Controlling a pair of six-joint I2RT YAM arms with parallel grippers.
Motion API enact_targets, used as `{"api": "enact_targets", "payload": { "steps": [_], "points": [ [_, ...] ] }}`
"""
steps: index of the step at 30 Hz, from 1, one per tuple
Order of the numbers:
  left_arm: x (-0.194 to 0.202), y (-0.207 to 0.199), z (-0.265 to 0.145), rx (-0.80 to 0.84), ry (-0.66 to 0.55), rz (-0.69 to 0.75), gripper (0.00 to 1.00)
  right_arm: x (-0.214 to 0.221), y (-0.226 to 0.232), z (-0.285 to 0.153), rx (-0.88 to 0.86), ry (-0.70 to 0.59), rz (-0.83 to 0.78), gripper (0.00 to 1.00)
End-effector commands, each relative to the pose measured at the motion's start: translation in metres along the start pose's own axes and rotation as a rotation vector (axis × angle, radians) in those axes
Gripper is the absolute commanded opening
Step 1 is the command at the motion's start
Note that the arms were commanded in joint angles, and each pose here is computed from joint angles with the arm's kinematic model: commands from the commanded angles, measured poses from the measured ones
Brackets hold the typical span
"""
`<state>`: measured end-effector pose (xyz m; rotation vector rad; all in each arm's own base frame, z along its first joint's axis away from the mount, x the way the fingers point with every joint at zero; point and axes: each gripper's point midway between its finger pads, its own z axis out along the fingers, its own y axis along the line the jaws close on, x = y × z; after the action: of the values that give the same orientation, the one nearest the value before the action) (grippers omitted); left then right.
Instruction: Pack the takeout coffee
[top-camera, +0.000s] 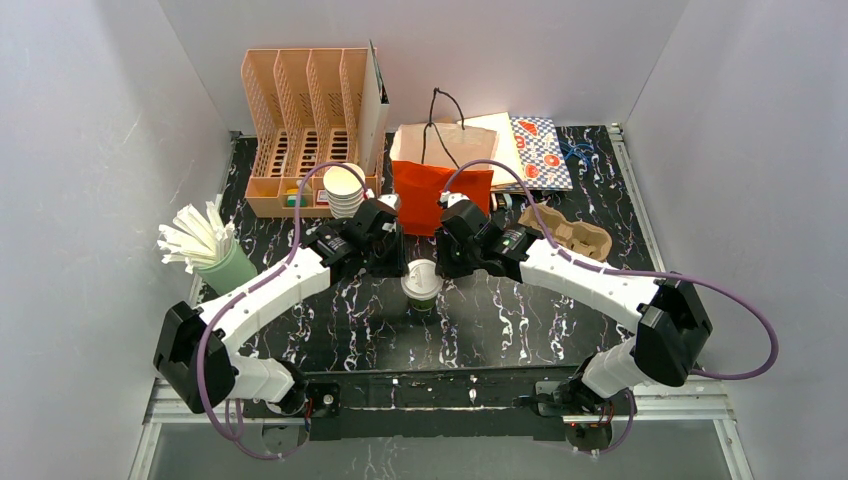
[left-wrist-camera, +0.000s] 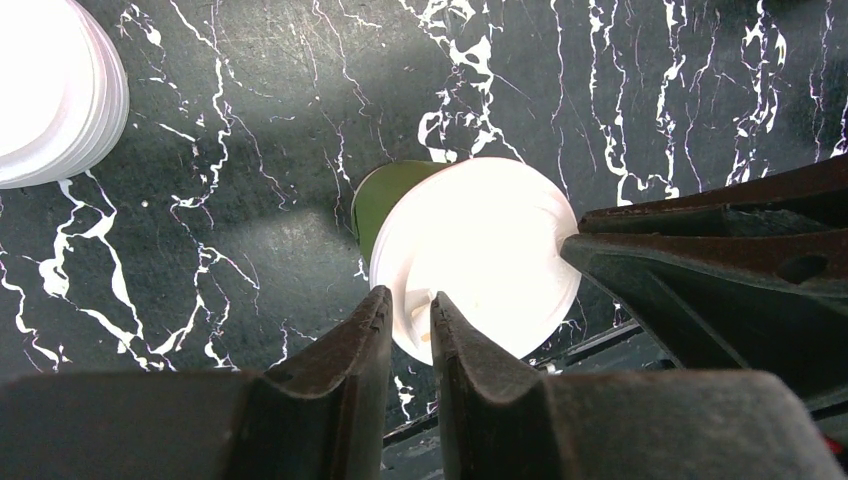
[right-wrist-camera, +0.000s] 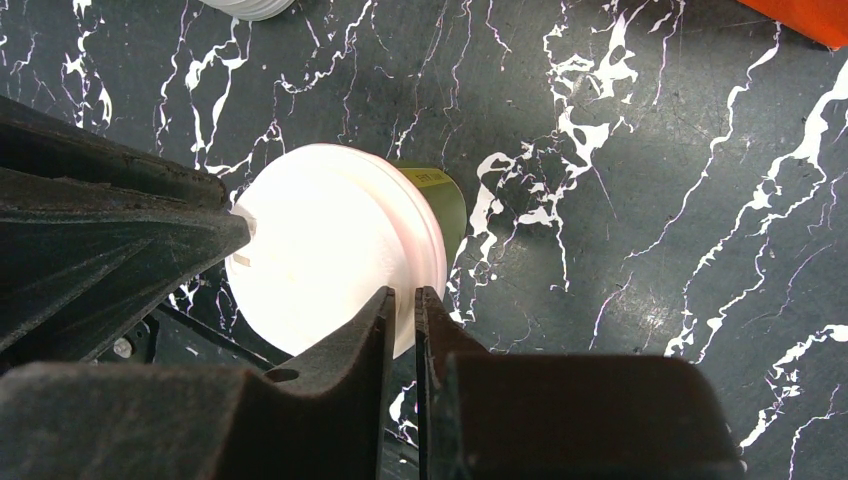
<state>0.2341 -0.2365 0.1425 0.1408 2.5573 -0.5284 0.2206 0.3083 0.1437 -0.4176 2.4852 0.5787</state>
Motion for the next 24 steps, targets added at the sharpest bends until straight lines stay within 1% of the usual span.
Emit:
{"api": "enact_targets", "payload": {
  "steps": [1, 10, 24],
  "points": [
    [0.005, 0.007, 0.001, -0.022, 0.014, 0.014, 0.18, -0.012, 0.009, -0.005, -0.020, -0.023, -0.016, 0.21],
    [0.009, 0.009, 0.005, -0.027, 0.024, 0.019, 0.12, -0.005, 0.007, 0.000, -0.017, 0.007, -0.017, 0.20],
    [0.013, 0.012, 0.009, -0.032, 0.036, 0.024, 0.11, 0.012, 0.001, 0.009, -0.002, 0.060, -0.005, 0.19]
  ]
}}
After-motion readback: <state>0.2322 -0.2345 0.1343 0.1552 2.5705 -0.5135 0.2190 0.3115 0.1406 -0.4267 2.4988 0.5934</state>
